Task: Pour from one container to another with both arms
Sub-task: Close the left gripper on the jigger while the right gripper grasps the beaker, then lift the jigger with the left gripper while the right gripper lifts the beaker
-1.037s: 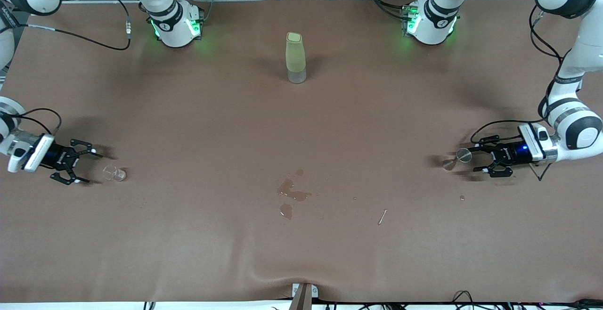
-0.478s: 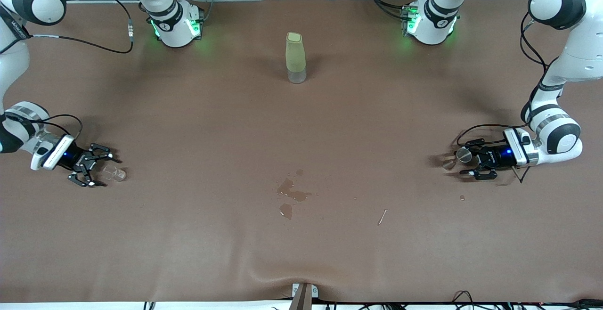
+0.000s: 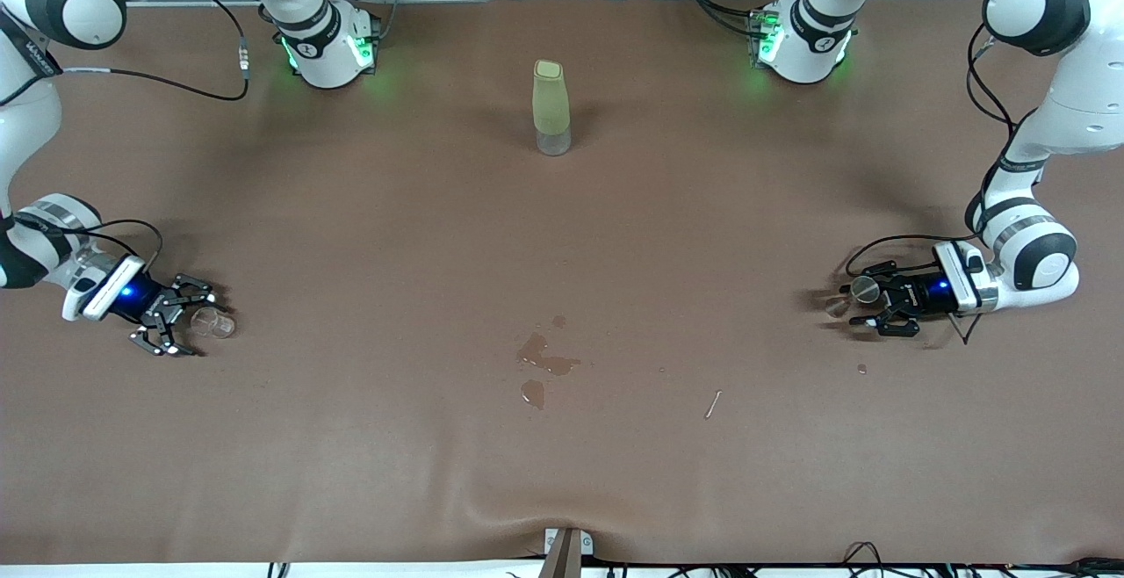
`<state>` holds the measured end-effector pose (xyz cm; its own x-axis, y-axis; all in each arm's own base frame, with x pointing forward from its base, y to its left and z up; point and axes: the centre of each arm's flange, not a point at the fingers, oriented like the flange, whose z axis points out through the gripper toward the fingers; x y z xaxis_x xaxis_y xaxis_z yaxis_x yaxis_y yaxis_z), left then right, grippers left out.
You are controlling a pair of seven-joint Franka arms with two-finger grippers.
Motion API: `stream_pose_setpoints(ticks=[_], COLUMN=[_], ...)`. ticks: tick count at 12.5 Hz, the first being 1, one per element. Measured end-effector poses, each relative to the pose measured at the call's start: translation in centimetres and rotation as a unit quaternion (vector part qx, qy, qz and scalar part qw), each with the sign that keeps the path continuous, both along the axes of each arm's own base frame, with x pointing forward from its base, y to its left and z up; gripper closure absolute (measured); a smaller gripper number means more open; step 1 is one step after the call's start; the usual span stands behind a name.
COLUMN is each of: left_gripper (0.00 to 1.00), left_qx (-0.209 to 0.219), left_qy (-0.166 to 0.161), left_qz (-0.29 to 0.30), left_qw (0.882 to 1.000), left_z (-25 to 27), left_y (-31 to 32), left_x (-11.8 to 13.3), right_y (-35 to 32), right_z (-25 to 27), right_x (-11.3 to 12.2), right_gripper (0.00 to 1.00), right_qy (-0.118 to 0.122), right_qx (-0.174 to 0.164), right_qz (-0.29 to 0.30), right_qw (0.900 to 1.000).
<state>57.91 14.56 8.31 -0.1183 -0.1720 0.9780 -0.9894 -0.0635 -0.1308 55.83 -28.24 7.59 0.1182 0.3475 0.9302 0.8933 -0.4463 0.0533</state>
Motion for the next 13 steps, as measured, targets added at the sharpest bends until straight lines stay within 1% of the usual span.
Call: stream_pose_setpoints(ticks=[2, 7, 8, 9, 10, 11, 13], left_gripper=[0.39, 0.46, 0.56, 0.56, 0.64, 0.79, 0.79], left_qx=[-0.001, -0.002, -0.002, -0.002, -0.002, -0.004, -0.004], left_qy=[0.001, 0.005, 0.005, 0.005, 0.007, 0.015, 0.028], left_qz=[-0.002, -0.001, -0.001, -0.001, -0.001, -0.001, -0.002], left_qw=[1.000, 1.000, 1.000, 1.000, 1.000, 1.000, 1.000], left_z=[-0.1, -0.6, -0.6, -0.6, -0.6, -0.6, -0.6], left_y=[-0.3, -0.3, -0.3, -0.3, -0.3, -0.3, -0.4], left_x=[0.0, -0.2, -0.2, -0.2, -0.2, -0.2, -0.2], right_y=[0.5, 2.3, 2.6, 2.8, 2.9, 3.0, 3.4], right_z=[-0.6, -2.0, -2.1, -2.0, -2.0, -2.0, -2.2], right_x=[0.0, 0.3, 0.3, 0.4, 0.4, 0.4, 0.5], right_gripper=[0.00, 0.01, 0.11, 0.25, 0.37, 0.48, 0.71], right_qy=[-0.004, -0.002, -0.002, -0.003, -0.004, -0.004, -0.003], right_qx=[0.006, 0.026, 0.032, 0.034, 0.036, 0.039, 0.041], right_qz=[-0.003, -0.003, 0.001, 0.003, 0.004, 0.005, 0.008], right_qw=[1.000, 1.000, 0.999, 0.999, 0.999, 0.999, 0.999])
